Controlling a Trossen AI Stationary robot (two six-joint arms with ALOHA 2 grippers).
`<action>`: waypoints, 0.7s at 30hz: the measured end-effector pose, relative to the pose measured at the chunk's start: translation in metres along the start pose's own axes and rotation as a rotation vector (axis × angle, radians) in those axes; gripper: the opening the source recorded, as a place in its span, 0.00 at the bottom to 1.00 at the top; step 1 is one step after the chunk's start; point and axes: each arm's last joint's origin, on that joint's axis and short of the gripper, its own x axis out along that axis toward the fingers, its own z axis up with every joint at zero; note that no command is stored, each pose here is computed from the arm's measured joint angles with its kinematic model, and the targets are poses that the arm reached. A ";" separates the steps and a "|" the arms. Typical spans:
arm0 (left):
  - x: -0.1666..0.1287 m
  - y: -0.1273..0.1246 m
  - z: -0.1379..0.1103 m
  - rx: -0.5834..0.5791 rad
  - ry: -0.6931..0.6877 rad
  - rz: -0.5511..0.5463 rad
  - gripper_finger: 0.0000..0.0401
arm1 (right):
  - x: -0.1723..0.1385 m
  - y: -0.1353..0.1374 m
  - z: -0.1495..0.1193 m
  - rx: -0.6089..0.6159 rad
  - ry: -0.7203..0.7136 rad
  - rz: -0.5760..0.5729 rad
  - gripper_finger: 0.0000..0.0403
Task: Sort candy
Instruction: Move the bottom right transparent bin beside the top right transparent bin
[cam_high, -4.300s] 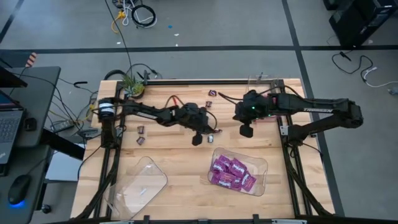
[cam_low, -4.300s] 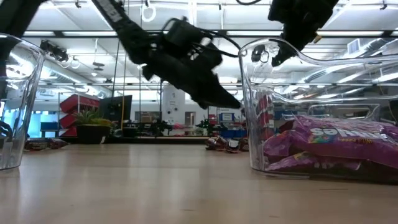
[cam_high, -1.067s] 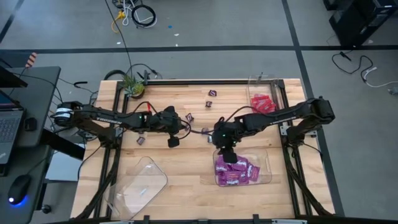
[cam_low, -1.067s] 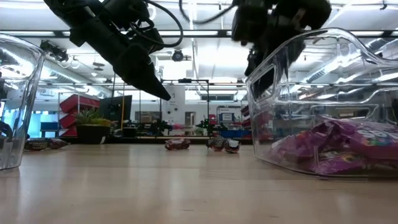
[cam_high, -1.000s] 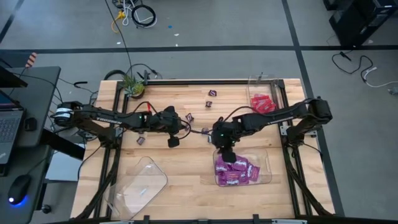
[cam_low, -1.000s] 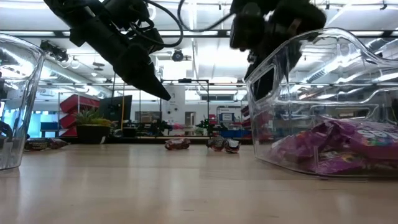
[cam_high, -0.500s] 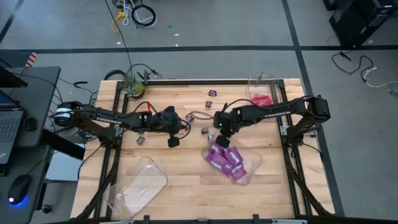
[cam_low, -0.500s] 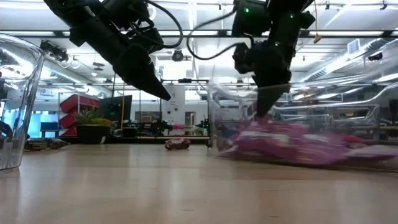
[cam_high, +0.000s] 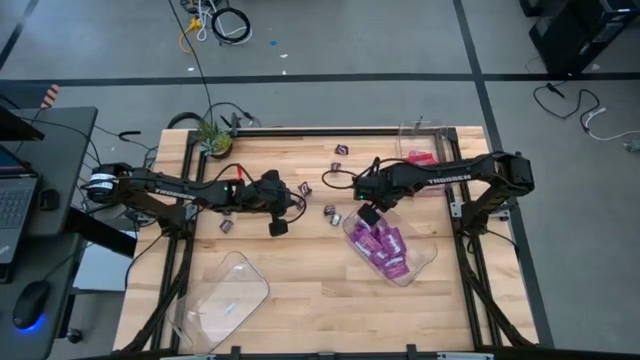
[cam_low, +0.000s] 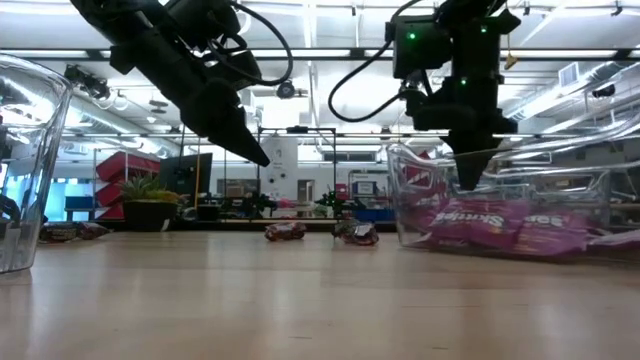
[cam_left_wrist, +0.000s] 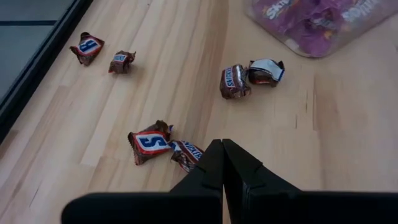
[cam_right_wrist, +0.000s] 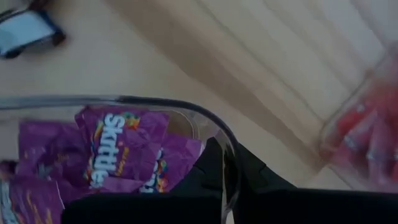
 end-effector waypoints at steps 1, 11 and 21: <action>0.000 0.000 0.000 0.000 0.000 0.002 0.00 | -0.001 -0.001 0.000 0.020 -0.013 -0.011 0.01; 0.000 0.000 0.000 0.000 0.000 0.002 0.00 | -0.005 -0.013 0.008 0.024 -0.134 -0.121 0.20; 0.000 0.000 0.000 0.000 0.000 0.002 0.00 | -0.040 -0.015 0.006 -0.263 -0.207 -0.045 0.47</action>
